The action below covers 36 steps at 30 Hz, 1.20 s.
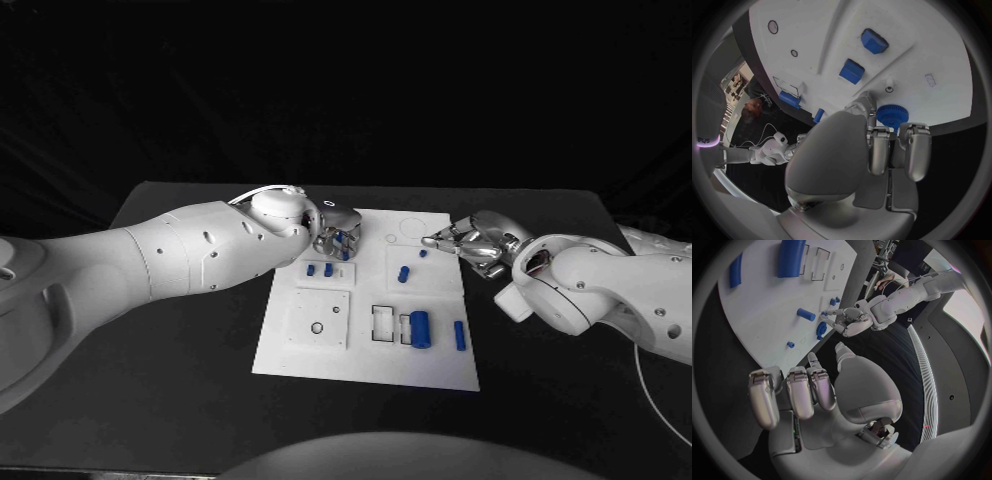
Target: Assemble the parts on the task board
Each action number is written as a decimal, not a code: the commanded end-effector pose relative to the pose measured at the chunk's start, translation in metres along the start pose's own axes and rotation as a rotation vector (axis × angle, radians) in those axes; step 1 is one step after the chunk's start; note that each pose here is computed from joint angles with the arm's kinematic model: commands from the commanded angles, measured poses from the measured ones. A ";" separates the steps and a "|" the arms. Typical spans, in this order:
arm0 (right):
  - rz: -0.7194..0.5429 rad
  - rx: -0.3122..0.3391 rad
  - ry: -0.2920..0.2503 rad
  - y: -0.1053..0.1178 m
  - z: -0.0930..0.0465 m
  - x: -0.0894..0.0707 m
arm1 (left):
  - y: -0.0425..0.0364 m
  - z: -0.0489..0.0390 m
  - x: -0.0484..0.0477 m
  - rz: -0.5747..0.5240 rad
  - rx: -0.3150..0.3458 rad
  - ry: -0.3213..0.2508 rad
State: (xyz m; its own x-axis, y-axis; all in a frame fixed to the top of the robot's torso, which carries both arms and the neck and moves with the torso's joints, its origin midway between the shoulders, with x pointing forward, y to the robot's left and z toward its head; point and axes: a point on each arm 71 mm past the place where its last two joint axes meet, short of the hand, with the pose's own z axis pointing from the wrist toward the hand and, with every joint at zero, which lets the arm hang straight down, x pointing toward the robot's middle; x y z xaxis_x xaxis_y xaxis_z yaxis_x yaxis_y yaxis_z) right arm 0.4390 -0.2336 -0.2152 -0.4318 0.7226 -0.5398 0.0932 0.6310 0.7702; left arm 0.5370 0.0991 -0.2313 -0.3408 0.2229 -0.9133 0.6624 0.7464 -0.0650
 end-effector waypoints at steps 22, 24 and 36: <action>-0.004 0.012 0.014 -0.003 0.001 -0.001 | 0.0052 -0.0168 -0.0103 0.008 0.079 -0.164; -0.004 0.012 0.014 -0.003 0.001 -0.001 | 0.0061 -0.0190 -0.0134 0.008 0.079 -0.173; -0.005 0.013 0.016 -0.003 0.001 -0.001 | 0.0178 -0.0379 -0.0213 -0.012 0.073 -0.168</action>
State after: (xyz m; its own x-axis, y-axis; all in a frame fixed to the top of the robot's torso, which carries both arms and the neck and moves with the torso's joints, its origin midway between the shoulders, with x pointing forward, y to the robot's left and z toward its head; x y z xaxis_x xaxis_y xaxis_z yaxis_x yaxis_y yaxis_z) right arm 0.4407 -0.2371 -0.2165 -0.4314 0.7224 -0.5404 0.1043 0.6349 0.7655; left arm 0.5321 0.1317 -0.1991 -0.2250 0.1094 -0.9682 0.7026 0.7067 -0.0834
